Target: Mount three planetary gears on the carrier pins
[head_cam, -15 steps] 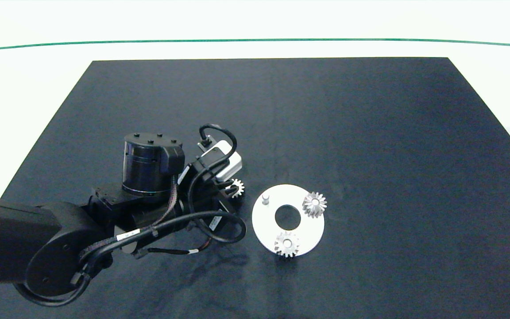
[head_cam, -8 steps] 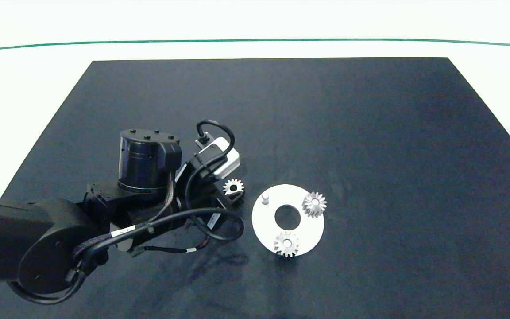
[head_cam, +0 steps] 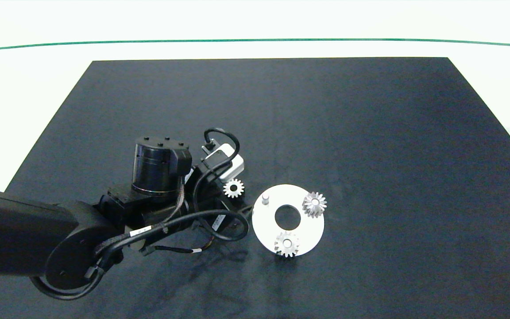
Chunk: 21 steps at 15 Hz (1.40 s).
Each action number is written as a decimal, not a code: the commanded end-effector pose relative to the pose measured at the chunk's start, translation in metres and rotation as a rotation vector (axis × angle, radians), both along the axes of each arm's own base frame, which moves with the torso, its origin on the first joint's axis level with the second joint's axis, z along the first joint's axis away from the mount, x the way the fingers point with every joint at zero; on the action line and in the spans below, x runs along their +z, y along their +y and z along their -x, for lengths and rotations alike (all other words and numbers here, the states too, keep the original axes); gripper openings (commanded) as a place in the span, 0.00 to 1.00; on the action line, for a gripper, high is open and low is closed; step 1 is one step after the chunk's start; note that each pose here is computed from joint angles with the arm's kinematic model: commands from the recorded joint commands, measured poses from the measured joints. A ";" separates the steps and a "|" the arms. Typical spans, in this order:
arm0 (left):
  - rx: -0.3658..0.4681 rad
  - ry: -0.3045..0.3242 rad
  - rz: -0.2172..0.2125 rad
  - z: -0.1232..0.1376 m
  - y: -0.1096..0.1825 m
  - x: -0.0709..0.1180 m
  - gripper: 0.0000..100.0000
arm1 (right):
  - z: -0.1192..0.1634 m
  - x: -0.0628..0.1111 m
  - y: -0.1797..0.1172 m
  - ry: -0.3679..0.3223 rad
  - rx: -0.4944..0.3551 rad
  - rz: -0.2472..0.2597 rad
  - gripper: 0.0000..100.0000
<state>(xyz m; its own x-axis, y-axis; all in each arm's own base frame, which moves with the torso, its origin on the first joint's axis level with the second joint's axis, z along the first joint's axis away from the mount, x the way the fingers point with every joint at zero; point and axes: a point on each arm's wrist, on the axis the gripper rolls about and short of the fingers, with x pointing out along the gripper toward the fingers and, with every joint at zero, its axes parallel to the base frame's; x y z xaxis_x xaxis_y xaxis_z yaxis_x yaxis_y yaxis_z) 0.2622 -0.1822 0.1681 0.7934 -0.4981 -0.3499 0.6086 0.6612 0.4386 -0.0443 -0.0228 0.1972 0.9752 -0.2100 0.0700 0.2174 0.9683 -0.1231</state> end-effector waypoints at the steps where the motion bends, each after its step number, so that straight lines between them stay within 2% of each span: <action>1: 0.000 0.020 -0.013 -0.006 -0.001 -0.009 0.96 | 0.001 -0.001 0.000 -0.001 -0.002 0.001 1.00; 12: -0.001 0.007 0.005 -0.011 0.002 -0.003 0.75 | 0.000 -0.001 0.000 0.001 -0.004 0.002 1.00; 21: -0.006 0.016 0.000 -0.011 0.001 -0.006 0.57 | 0.001 0.000 0.000 -0.003 -0.004 0.001 1.00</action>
